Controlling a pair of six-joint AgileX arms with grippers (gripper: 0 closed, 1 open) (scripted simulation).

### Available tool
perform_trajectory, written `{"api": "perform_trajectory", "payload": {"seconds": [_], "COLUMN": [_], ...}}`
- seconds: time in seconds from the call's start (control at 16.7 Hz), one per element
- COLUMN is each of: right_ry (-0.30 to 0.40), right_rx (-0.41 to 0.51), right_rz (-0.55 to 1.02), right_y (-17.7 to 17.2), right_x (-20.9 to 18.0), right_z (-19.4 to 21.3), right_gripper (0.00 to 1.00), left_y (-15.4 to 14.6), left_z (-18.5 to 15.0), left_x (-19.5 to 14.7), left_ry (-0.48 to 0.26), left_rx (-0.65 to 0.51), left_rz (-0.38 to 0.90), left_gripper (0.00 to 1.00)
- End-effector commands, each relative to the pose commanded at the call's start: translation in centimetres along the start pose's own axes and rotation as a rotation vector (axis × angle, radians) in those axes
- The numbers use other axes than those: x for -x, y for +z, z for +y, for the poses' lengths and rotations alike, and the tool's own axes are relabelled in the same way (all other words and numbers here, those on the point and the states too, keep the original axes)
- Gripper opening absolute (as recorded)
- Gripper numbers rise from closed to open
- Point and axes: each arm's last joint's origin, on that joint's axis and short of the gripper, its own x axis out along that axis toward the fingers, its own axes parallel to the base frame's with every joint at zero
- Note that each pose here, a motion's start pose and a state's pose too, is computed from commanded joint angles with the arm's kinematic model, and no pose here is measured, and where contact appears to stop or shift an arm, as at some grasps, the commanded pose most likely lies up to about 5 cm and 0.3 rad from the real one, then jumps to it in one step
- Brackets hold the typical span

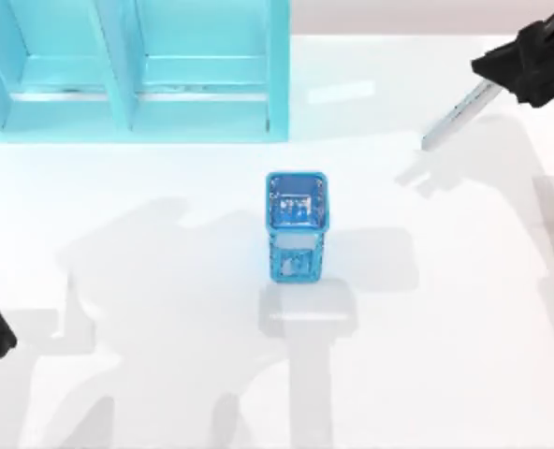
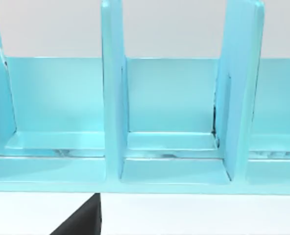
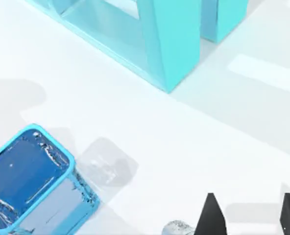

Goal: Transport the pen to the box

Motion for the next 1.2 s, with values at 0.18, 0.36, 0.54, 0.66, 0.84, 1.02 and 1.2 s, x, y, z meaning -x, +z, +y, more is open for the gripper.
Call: {"api": "perform_trajectory", "payload": {"seconds": [0.18,0.36,0.54,0.66,0.84,1.02,1.2], "right_ry": [-0.157,-0.314,-0.431,-0.478,-0.493,-0.485,-0.482], "right_rx": [-0.033,-0.093,-0.153,-0.171,-0.177,-0.18,-0.185], "right_rz": [0.084,0.194,0.298,0.343,0.358,0.36,0.364], "right_y": [-1.2,-3.1,-5.2,-6.0,-6.3,-6.4,-7.4], "right_x": [5.1,11.6,17.0,19.0,19.6,19.3,18.1], "right_z": [-3.0,-4.8,-4.8,-4.4,-4.2,-4.3,-4.7], "right_gripper": [0.0,0.0,0.0,0.0,0.0,0.0,0.0], "left_y": [0.0,0.0,0.0,0.0,0.0,0.0,0.0], "left_z": [0.0,0.0,0.0,0.0,0.0,0.0,0.0], "left_x": [0.0,0.0,0.0,0.0,0.0,0.0,0.0], "left_ry": [0.0,0.0,0.0,0.0,0.0,0.0,0.0], "left_rx": [0.0,0.0,0.0,0.0,0.0,0.0,0.0], "left_rz": [0.0,0.0,0.0,0.0,0.0,0.0,0.0], "left_gripper": [1.0,1.0,1.0,1.0,1.0,1.0,1.0]}}
